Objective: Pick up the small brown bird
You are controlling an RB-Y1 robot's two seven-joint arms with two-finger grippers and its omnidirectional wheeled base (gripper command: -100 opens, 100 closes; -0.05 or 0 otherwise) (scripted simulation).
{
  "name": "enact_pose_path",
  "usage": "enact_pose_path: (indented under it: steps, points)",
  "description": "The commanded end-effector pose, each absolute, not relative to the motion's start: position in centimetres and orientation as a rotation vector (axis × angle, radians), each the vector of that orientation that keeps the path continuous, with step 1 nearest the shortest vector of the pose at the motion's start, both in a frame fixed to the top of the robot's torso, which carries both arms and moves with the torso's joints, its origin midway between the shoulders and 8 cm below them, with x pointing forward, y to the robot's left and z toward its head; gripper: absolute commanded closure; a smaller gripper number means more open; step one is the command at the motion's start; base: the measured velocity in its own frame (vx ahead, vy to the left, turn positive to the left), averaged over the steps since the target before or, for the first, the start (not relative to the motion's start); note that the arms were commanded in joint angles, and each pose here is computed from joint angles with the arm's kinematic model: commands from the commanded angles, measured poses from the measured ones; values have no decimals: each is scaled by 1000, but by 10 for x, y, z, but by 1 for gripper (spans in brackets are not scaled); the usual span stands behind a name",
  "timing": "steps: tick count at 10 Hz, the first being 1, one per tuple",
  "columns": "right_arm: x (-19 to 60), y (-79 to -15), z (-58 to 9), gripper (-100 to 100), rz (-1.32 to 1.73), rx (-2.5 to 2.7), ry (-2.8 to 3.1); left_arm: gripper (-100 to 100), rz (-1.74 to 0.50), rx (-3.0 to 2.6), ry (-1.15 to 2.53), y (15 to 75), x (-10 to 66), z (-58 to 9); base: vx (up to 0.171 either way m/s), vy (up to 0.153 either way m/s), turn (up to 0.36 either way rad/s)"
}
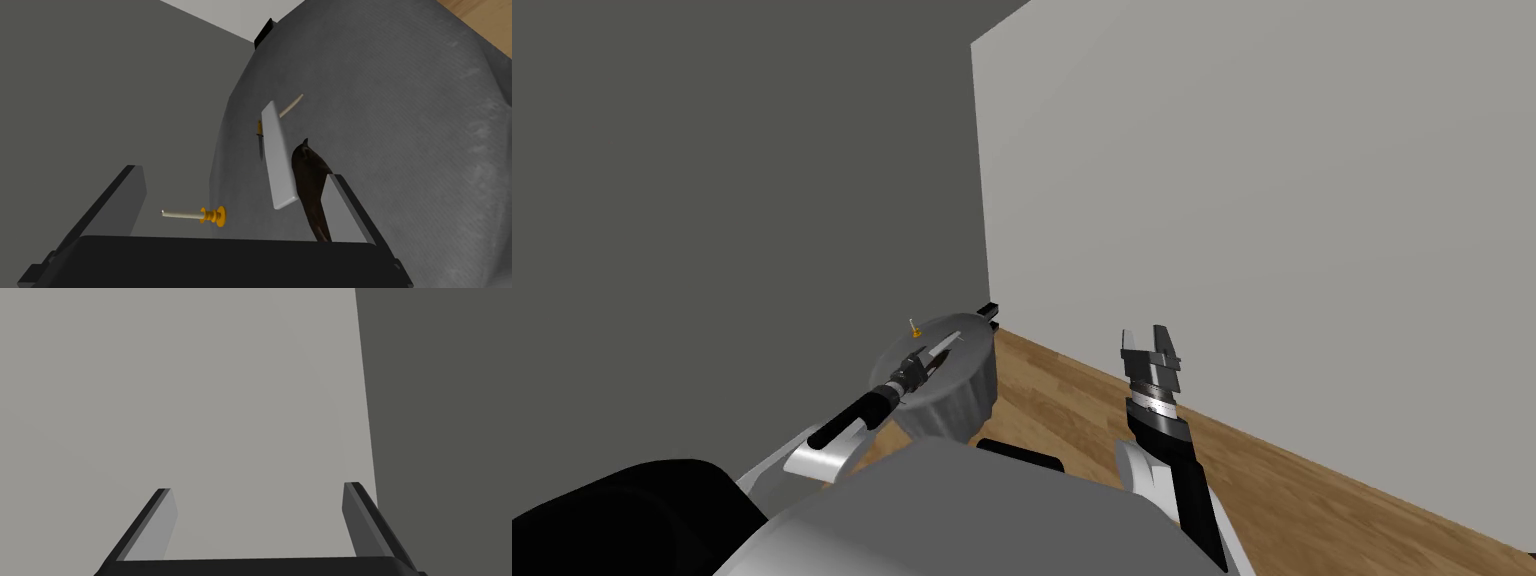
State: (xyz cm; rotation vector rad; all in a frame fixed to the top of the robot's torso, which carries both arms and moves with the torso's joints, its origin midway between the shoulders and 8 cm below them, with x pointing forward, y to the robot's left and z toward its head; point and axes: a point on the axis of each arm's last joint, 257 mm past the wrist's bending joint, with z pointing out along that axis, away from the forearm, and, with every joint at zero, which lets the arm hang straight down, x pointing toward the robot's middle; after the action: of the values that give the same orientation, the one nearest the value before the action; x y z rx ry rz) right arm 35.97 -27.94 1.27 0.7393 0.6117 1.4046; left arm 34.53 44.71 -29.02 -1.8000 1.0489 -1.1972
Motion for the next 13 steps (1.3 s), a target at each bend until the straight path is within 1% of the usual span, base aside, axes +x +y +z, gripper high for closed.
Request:
enact_pose_path:
  steps: [1,2,4,5,8,9,12,13]
  points:
    - [360,-279,13,0,1405,739,612,-100,-1138,-1913,1019,468,328,-312,82,4,-288]
    - [360,-279,13,0,1405,739,612,-100,-1147,-1924,1007,468,328,-312,59,6,-105]
    - [360,-279,13,0,1405,739,612,-100,-1063,-2064,952,494,302,-339,61,5,-236]
    - [360,-279,13,0,1404,739,612,-100,-1070,-2074,939,494,302,-339,56,18,-101]
    - [360,-279,13,0,1404,739,612,-100,-942,-2268,823,527,259,-373,64,29,-226]
    - [360,-279,13,0,1404,739,612,-100,-944,-2276,811,527,259,-374,59,23,-93]
    - [360,-279,13,0,1404,739,612,-100,-811,-2443,670,552,212,-402,63,31,-205]
    - [360,-279,13,0,1404,739,612,-100,-813,-2446,665,552,212,-402,51,41,-46]
